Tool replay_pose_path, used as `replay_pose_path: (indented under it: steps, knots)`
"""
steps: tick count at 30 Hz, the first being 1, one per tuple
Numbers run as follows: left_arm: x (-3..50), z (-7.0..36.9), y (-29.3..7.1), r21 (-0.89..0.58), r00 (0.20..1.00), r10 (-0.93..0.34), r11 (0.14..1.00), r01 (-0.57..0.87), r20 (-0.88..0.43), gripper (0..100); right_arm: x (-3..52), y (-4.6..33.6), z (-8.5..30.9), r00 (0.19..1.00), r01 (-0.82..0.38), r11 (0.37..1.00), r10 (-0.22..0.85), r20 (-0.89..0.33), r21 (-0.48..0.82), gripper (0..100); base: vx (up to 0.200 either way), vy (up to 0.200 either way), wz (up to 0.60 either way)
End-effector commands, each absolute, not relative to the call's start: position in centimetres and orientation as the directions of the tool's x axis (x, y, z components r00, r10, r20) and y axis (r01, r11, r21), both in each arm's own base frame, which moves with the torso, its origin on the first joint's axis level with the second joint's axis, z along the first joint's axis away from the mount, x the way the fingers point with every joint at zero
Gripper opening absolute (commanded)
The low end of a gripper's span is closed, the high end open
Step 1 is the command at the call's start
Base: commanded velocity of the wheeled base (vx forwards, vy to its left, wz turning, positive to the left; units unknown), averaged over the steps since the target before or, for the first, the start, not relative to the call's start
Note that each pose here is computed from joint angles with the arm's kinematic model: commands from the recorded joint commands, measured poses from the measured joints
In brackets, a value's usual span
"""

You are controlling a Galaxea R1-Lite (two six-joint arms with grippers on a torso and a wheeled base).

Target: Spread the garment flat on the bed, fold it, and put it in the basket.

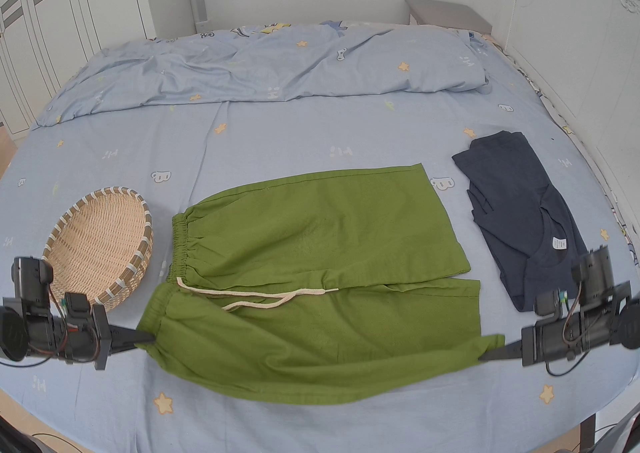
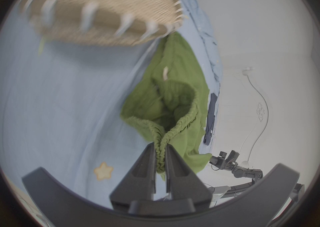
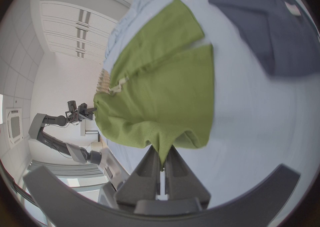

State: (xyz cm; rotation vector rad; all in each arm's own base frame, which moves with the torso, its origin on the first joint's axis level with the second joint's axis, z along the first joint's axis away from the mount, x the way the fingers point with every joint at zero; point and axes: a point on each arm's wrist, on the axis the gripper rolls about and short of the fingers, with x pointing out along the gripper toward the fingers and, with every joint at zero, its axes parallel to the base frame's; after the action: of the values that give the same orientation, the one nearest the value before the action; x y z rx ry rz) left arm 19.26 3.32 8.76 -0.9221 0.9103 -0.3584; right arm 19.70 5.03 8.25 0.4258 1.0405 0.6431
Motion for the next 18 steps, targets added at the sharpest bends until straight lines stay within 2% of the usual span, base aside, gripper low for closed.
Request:
replay_pose_path:
  steps: [1, 7, 18]
  knots:
    - [23.7, 14.8, 2.8, -0.779, 0.650, -0.603, 0.626, 0.025, -0.463, 0, 23.2, 5.6, 16.1, 0.496, -0.398, 0.724, 0.686, -0.532, 0.563, 0, 0.000, 0.000, 0.00]
    - [26.6, 17.3, 2.9, -0.796, 0.677, -0.606, 0.603, 0.049, -0.418, 0, 27.3, 6.3, 18.6, 0.544, -0.433, 0.714, 0.694, -0.471, 0.551, 0, 0.000, 0.000, 0.00]
    - [31.7, 18.3, 2.9, -0.801, 0.673, -0.619, 0.595, 0.065, -0.405, 0, 32.8, 7.1, 21.9, 0.595, -0.456, 0.709, 0.692, -0.409, 0.538, 0, 0.000, 0.000, 0.00]
